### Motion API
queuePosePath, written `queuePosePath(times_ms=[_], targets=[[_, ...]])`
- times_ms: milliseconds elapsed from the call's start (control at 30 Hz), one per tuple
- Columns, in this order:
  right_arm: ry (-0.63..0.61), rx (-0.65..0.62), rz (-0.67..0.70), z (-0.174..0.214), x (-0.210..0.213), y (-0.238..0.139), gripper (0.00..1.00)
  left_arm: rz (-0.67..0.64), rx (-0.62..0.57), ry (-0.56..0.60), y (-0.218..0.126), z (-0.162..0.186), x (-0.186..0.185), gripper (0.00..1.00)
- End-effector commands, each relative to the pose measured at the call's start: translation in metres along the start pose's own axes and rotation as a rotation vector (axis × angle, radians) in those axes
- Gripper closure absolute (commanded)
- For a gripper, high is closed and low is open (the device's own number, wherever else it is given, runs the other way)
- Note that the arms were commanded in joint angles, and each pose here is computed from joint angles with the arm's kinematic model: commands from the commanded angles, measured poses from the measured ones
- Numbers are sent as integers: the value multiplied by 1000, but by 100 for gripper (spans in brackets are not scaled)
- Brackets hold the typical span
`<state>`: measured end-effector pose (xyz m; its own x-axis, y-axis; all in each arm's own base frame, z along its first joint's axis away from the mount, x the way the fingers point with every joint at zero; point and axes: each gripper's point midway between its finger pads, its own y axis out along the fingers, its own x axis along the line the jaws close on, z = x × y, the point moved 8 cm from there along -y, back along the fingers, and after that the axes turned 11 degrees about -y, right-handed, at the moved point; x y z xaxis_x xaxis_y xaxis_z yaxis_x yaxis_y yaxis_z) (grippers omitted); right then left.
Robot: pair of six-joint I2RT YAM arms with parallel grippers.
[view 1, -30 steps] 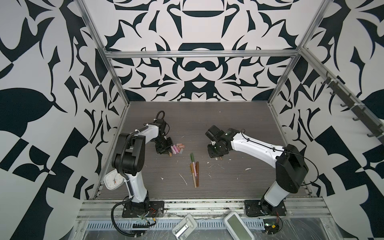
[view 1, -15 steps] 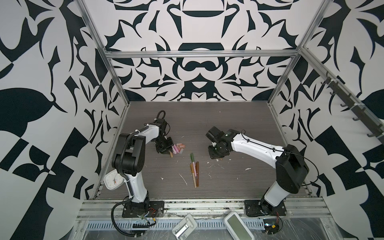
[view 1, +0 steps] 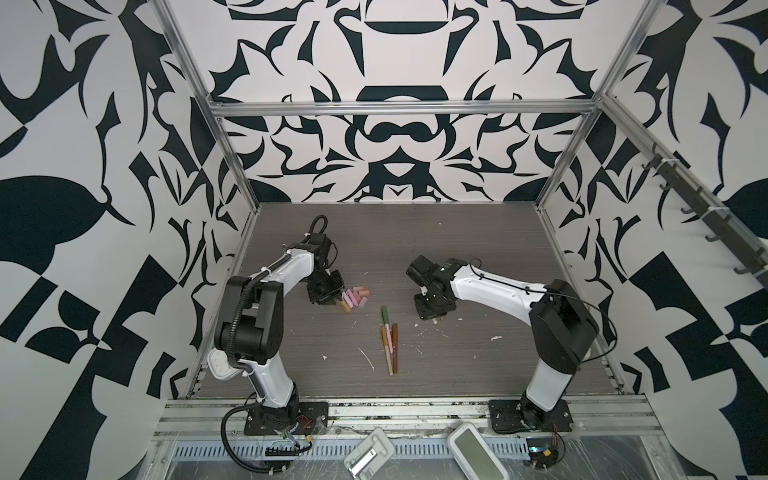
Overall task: Open the pen caps
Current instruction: 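Lower the beige cap onto the cap cluster and open the left gripper, then lay the uncapped beige pen beside the uncapped pens, open right gripper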
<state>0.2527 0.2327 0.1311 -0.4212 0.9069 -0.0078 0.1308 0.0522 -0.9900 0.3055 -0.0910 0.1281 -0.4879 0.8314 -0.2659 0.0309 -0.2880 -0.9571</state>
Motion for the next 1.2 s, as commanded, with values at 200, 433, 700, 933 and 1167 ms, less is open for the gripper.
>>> queuePosePath(times_ms=[200,433,700,933,1167], targets=[[-44,4,170,-25,-10,4,97,55,-30,11,-36,13,-5,76],[-84,37,297,-27,-20,3,74,87,-46,28,-45,13,-9,76],[-79,-15,289,-26,-20,-24,68,128,-38,35,-44,12,-14,76],[-109,-92,10,-3,35,-47,72,254,-63,55,-51,11,-26,79],[-47,-38,-186,49,97,-21,73,328,-83,53,-54,9,-33,78]])
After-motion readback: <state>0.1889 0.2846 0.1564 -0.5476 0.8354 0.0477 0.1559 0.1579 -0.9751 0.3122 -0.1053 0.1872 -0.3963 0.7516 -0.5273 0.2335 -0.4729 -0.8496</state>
